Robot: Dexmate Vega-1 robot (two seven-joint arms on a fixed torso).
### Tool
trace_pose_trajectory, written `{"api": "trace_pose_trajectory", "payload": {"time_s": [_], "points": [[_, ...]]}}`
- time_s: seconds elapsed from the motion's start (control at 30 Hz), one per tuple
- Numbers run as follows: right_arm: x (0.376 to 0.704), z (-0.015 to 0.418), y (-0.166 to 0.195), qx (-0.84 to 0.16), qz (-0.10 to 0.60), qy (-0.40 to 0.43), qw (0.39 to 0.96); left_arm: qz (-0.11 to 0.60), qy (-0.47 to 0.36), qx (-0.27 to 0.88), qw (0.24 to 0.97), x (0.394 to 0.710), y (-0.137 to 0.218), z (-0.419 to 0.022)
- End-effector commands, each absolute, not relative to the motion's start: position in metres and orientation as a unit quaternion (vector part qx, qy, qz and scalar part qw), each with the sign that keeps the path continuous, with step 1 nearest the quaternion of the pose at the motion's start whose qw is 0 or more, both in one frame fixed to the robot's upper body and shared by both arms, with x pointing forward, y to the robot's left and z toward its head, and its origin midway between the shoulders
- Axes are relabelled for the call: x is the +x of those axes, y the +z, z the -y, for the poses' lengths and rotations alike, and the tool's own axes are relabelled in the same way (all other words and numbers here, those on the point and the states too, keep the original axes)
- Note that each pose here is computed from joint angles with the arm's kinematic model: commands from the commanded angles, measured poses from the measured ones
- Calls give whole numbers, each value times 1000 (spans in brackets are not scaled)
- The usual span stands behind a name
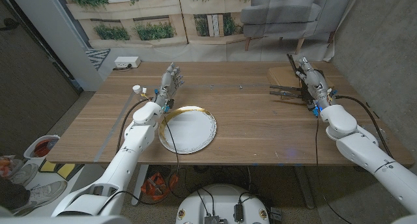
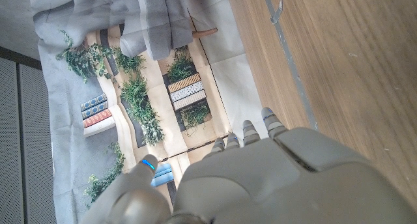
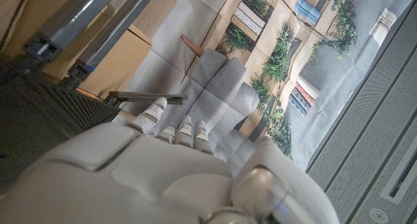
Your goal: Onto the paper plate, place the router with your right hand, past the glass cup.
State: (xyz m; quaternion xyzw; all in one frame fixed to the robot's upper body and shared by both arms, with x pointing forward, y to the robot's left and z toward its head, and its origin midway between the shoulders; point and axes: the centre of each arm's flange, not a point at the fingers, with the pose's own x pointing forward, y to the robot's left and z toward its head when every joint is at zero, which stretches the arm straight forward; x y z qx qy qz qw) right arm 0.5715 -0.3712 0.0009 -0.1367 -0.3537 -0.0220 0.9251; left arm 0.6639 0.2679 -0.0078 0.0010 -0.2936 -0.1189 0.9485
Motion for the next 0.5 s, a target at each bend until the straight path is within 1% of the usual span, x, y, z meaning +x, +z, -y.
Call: {"api": "trace_pose_trajectory", "payload": {"time_s": [0.03, 0.5], "points": [[563, 382, 1, -161, 349, -44, 922, 294, -120, 1, 948, 662, -8, -265], [557, 394, 0, -178, 343, -64, 920, 295, -120, 3, 948, 659, -8, -264]]}}
